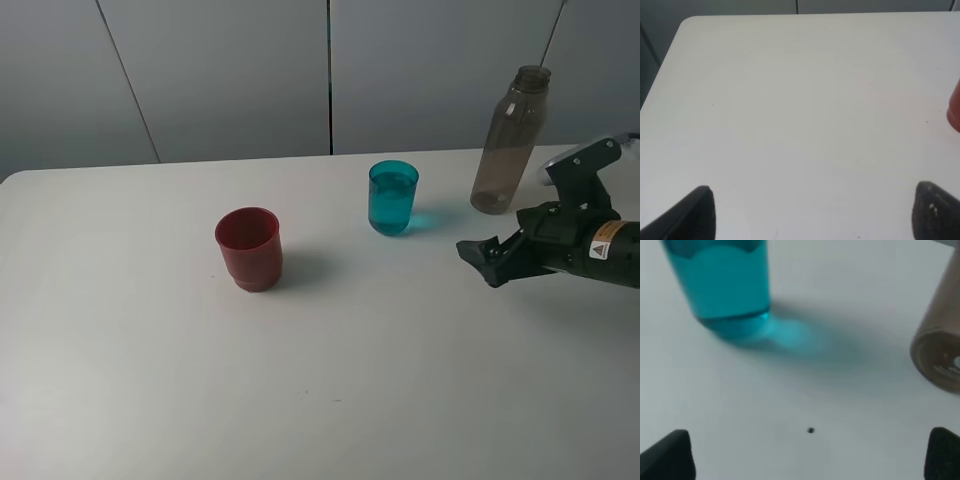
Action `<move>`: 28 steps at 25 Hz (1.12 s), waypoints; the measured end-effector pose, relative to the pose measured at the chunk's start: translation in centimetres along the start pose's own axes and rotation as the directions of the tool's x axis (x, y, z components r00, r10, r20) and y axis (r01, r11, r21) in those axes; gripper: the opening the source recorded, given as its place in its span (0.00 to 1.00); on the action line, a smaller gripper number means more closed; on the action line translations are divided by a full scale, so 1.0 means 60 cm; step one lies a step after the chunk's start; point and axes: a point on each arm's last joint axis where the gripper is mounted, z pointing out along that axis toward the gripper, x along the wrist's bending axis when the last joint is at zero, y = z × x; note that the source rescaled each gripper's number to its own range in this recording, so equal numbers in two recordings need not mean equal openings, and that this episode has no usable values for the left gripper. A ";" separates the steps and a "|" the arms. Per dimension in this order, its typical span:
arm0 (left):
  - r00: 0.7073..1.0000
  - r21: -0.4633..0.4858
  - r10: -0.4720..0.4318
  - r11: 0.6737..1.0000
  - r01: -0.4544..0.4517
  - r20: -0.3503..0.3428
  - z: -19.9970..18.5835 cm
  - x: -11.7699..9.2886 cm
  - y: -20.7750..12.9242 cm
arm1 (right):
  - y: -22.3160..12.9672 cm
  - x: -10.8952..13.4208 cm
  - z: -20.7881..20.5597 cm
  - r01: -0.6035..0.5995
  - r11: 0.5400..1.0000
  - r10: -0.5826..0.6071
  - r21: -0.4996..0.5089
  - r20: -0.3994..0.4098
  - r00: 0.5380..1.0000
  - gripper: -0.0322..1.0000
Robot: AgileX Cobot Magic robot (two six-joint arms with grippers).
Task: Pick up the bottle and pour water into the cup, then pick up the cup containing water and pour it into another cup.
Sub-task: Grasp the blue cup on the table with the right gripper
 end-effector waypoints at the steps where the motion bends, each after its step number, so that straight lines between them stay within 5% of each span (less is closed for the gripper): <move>1: 1.000 0.000 0.000 1.000 0.000 0.000 0.000 0.000 0.000 | 0.004 0.008 0.002 0.012 1.000 -0.012 -0.016 -0.019 1.000 0.99; 10: 1.000 0.000 0.000 1.000 0.000 0.000 0.000 0.000 0.000 | 0.025 0.043 0.045 0.014 0.998 -0.017 -0.064 -0.053 0.998 0.99; 28: 1.000 0.000 0.000 1.000 0.000 0.000 0.000 0.000 0.000 | 0.014 0.048 0.155 -0.042 0.998 0.038 -0.038 -0.102 0.994 0.99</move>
